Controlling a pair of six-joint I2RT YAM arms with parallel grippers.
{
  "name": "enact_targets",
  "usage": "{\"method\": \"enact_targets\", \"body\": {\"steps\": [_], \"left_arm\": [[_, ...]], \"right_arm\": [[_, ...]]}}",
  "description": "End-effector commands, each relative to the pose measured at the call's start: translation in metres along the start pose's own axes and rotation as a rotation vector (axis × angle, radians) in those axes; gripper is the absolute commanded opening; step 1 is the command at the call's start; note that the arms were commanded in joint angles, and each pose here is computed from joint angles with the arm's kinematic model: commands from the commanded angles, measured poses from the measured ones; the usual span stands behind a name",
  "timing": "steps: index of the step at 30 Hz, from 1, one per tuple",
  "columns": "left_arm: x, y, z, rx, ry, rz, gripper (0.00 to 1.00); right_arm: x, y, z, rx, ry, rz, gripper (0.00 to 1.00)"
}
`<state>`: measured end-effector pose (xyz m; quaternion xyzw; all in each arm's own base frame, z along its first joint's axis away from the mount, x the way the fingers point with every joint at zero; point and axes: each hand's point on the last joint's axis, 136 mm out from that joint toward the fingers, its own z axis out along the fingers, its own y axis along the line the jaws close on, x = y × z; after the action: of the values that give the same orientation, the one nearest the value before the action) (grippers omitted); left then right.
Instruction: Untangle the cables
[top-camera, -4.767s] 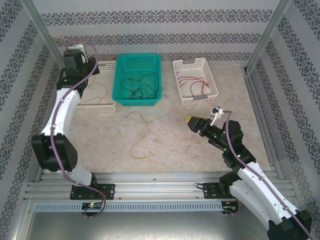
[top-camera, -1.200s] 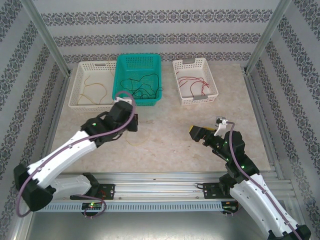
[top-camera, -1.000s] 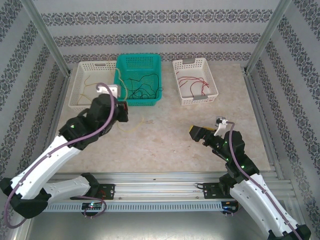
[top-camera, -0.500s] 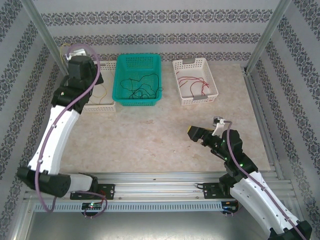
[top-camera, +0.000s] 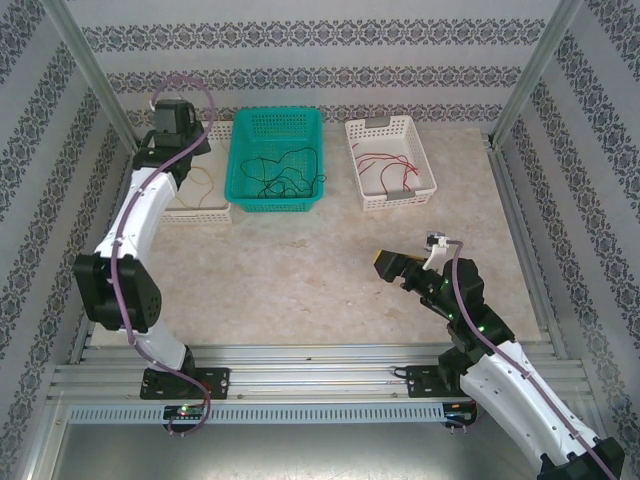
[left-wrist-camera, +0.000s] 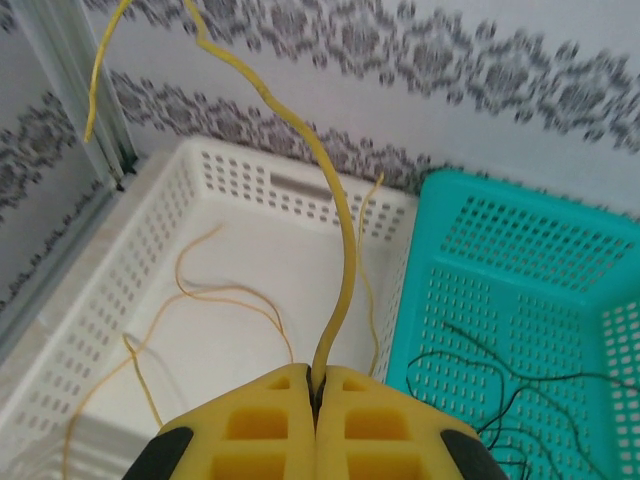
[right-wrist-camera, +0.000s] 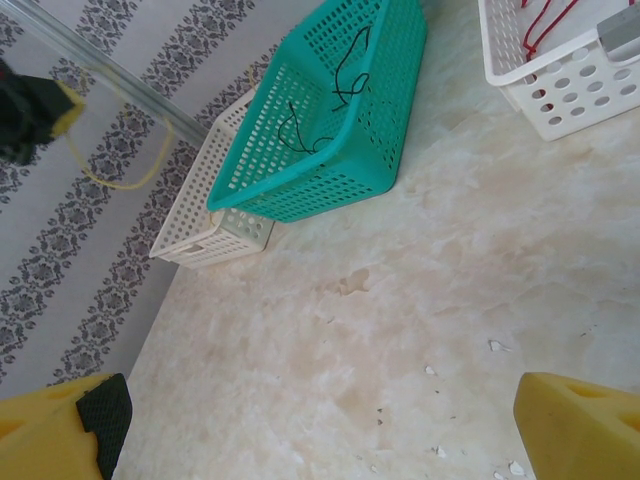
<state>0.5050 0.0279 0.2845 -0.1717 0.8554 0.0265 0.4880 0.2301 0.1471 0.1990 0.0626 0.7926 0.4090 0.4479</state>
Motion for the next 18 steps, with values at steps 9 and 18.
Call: {"method": "enact_targets", "body": {"steps": [9, 18], "left_arm": [[0.057, 0.006, 0.088, 0.016, 0.111, 0.005, 0.00], [0.083, 0.031, 0.121, 0.029, 0.194, -0.100, 0.00]], "right_arm": [[0.021, -0.013, 0.007, -0.017, 0.019, 0.011, 0.98], [0.032, -0.024, 0.010, 0.003, 0.041, 0.006, 0.98]]}}
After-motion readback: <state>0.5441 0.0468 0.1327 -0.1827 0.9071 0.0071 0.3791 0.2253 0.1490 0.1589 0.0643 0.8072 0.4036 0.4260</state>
